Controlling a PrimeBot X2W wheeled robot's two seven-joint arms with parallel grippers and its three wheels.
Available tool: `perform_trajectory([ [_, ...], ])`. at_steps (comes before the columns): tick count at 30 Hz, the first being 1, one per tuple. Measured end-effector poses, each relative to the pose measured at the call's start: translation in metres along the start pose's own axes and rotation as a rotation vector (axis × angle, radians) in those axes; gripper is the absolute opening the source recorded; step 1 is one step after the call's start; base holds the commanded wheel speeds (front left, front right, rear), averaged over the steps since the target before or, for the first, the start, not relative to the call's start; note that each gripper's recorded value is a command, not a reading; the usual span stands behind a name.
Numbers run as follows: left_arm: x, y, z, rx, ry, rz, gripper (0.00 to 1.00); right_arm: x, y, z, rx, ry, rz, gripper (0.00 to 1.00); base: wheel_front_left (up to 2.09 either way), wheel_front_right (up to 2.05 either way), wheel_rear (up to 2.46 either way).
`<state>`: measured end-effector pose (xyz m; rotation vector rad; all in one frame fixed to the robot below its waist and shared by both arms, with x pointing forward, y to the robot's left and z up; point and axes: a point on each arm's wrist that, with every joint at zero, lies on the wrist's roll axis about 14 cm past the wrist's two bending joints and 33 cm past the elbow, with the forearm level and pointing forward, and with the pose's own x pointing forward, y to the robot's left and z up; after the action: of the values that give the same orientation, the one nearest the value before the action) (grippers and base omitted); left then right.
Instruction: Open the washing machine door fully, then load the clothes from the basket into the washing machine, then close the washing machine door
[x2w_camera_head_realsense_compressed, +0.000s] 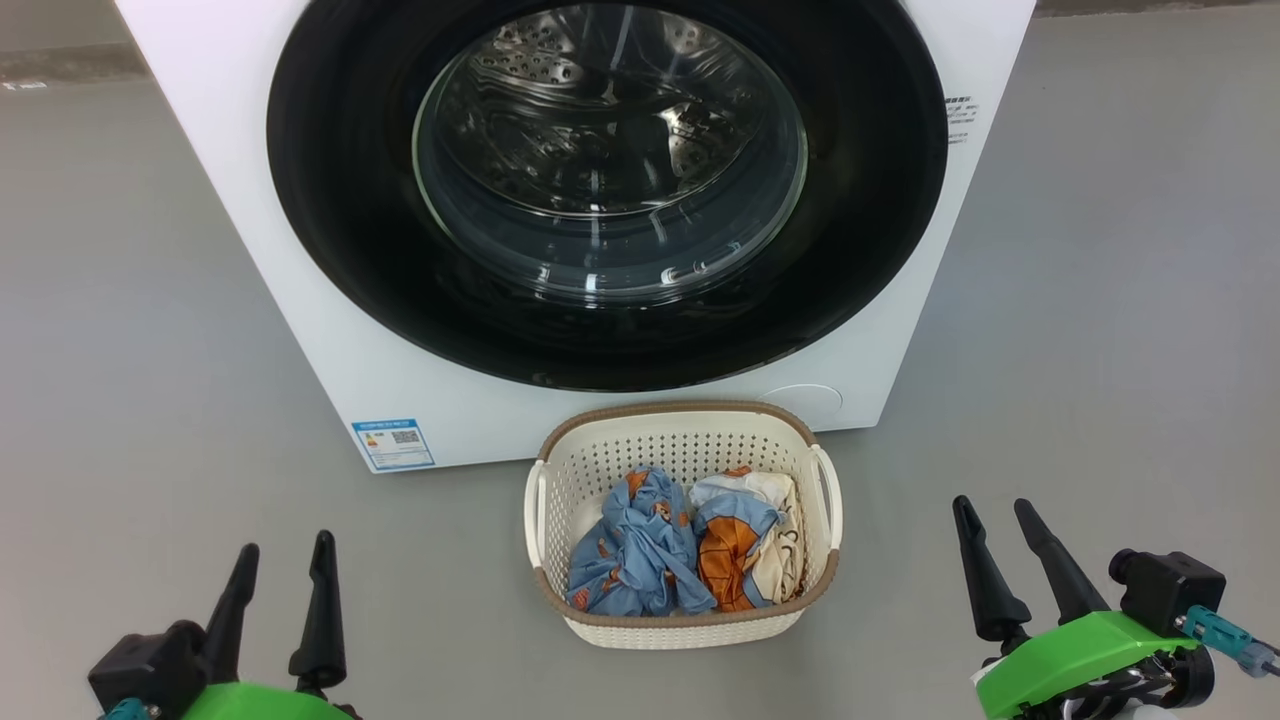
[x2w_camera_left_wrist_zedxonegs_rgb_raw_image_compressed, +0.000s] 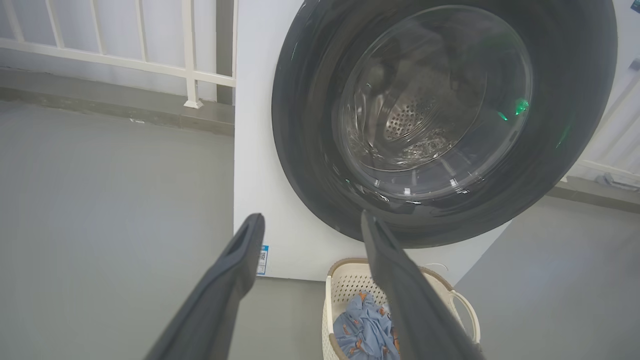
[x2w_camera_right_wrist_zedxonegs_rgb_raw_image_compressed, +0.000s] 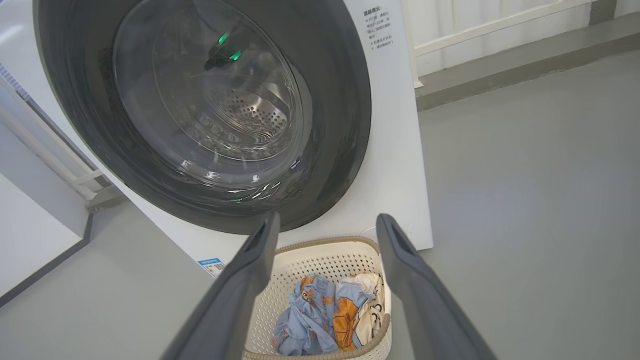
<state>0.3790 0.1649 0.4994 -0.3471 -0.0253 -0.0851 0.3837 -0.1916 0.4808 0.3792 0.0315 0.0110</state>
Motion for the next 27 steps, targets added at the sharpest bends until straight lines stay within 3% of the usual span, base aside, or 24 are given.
perform_trajectory([
  [19, 0.002, -0.008, 0.003, 0.196, -0.025, -0.058, 1.00, -0.002, 0.000, 0.009, -0.205, -0.039, 0.031, 1.00, 0.00, 0.00, 0.00],
  [27, 0.002, -0.001, -0.005, 0.198, -0.001, -0.040, 1.00, -0.003, -0.011, 0.014, -0.224, -0.052, -0.003, 1.00, 0.00, 0.00, 0.00],
])
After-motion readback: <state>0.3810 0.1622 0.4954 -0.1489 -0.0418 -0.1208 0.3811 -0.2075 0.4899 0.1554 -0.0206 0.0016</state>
